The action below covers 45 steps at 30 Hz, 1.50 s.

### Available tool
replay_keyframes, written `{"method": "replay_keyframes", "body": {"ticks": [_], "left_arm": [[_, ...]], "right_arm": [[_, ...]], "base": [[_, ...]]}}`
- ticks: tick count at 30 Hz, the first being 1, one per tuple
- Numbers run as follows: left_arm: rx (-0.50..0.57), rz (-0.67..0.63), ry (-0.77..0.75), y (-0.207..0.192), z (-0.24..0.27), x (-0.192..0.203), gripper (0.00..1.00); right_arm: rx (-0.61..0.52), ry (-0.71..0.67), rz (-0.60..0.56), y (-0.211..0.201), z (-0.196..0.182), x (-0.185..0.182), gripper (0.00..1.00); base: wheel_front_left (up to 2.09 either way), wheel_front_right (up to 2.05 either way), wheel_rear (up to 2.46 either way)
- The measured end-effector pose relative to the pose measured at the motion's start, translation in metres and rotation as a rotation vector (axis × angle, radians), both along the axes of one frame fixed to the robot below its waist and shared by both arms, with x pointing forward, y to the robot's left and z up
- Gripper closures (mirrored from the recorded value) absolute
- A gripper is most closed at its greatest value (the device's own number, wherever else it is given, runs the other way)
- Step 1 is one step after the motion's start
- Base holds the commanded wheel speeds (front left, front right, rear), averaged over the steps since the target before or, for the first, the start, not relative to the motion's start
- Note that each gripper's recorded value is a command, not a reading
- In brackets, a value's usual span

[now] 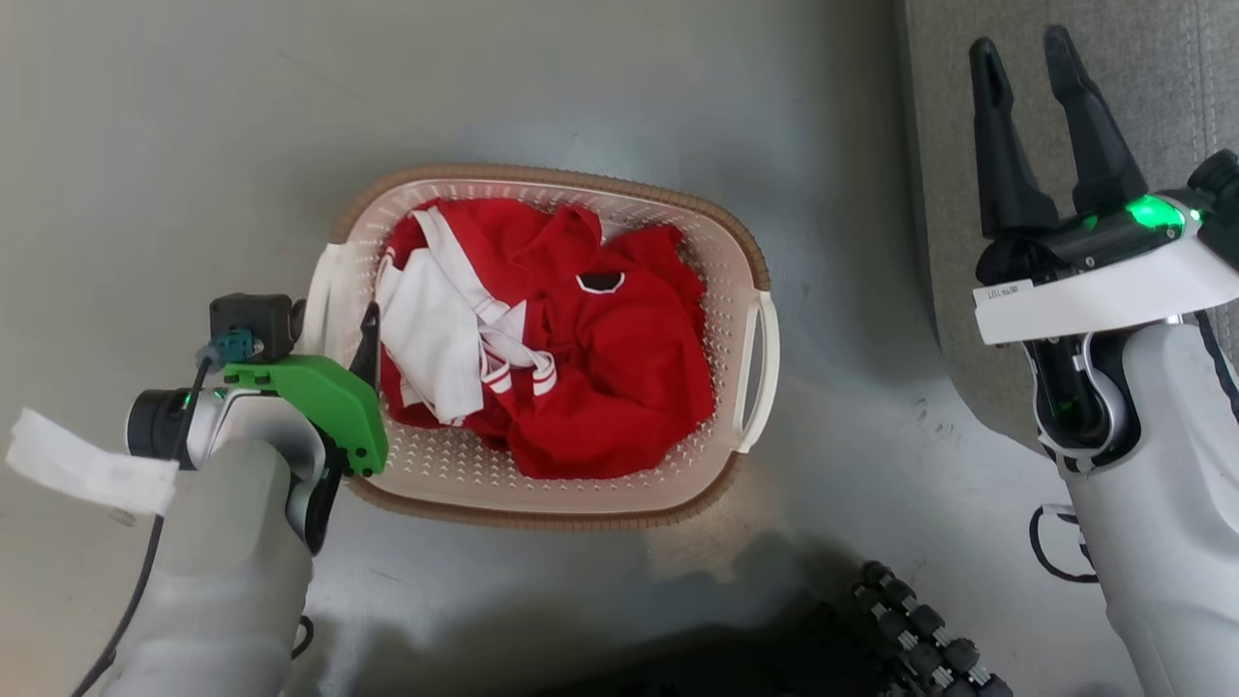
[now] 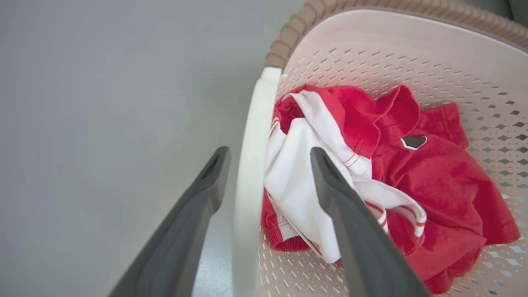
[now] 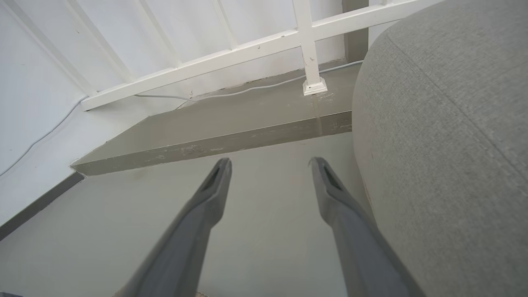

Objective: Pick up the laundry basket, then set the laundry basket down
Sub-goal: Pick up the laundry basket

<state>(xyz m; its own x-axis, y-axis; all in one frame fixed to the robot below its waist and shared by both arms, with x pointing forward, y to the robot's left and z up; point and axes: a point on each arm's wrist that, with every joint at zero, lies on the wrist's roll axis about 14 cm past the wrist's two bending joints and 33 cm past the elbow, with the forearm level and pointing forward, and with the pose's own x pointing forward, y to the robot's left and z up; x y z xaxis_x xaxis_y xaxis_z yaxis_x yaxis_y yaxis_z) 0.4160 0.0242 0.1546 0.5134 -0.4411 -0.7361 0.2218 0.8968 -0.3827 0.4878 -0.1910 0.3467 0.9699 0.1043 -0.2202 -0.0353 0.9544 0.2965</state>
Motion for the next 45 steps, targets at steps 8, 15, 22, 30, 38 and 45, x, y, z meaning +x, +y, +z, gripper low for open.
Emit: {"method": "replay_keyframes", "body": {"ticks": [8, 15, 22, 30, 38, 45], "left_arm": [[0.005, -0.039, 0.05, -0.006, -0.013, -0.005, 0.39], [0.013, -0.06, 0.068, -0.006, -0.018, -0.007, 1.0], [-0.001, -0.008, 0.08, -0.005, -0.014, -0.006, 1.0], [-0.029, 0.191, 0.079, 0.015, -0.008, 0.007, 1.0], [-0.023, 0.22, 0.069, 0.021, -0.006, 0.012, 1.0], [-0.016, 0.23, 0.086, 0.023, -0.009, 0.007, 1.0]], "right_arm": [[-0.004, 0.021, -0.012, -0.004, -0.008, -0.001, 0.0], [-0.004, 0.02, -0.016, -0.005, -0.009, 0.001, 0.0], [0.003, 0.017, -0.021, -0.004, -0.005, 0.0, 0.0], [0.011, 0.001, -0.012, 0.0, 0.001, 0.002, 0.0], [0.015, -0.005, -0.006, 0.002, 0.004, 0.003, 0.0], [0.015, -0.004, -0.004, 0.003, 0.004, 0.002, 0.0]], "base": [[0.0, 0.0, 0.0], [0.0, 0.0, 0.0], [0.0, 0.0, 0.0], [0.0, 0.0, 0.0], [0.0, 0.0, 0.0], [0.0, 0.0, 0.0]]}}
